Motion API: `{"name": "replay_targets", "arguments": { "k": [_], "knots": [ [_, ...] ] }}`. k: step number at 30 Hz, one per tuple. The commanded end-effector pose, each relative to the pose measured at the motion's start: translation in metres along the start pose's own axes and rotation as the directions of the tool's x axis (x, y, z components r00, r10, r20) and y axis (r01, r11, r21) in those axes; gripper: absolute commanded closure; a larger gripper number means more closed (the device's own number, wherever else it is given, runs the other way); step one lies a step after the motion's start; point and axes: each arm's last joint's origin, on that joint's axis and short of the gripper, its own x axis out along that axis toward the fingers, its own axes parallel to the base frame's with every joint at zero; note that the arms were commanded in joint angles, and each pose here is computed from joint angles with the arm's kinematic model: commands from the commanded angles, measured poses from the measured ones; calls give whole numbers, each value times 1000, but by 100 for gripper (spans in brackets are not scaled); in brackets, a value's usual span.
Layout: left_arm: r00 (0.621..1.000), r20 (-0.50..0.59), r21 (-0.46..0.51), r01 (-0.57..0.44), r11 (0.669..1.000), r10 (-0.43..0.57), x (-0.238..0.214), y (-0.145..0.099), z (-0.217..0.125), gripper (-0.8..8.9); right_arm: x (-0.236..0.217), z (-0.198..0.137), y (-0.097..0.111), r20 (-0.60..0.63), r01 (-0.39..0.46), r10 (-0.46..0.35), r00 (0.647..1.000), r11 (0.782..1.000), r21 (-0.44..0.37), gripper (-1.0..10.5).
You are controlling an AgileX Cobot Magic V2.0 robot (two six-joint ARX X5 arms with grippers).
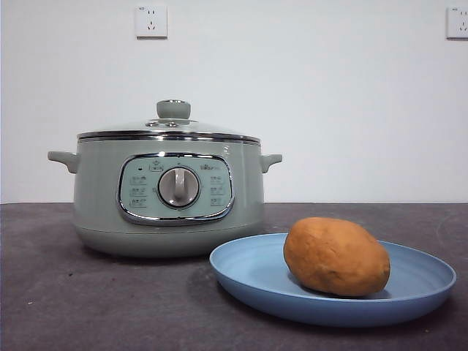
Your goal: Take the potato out from the steamer,put the potato on the plate,close the lid
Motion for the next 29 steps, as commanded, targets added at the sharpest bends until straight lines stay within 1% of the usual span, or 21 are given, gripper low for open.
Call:
{"name": "replay_targets", "arguments": {
  "k": [1, 5, 9, 14, 18, 20, 29],
  "knots": [
    [1000, -10, -10, -4, 1000, 3, 1, 0, -5, 817, 2, -12, -1, -9, 5, -5, 1000, 1000, -4, 946],
    [1000, -10, -10, -4, 1000, 3, 1, 0, -5, 816, 4, -31, -3, -45, 8, -8, 999, 1000, -1, 946],
    [1000, -10, -10, -4, 1000, 3, 1, 0, -5, 816, 5, -41, -4, -74, 11, -10, 997, 1000, 8, 946],
    [1000, -10, -10, -4, 1000, 3, 1, 0, -5, 817, 5, -46, -5, -123, 14, -15, 992, 1000, -8, 946],
    [1000, -10, -10, -4, 1000, 3, 1, 0, -5, 816, 4, -50, -5, -159, 18, -18, 987, 1000, 0, 946],
    [1000, -10, -10, -4, 1000, 3, 1, 0, -5, 816, 4, -49, -5, -158, 21, -18, 987, 1000, 17, 946],
    [1000, -10, -10, -4, 1000, 3, 1, 0, -5, 816, 4, -49, -5, -160, 21, -18, 987, 1000, 17, 946]
  ]
}}
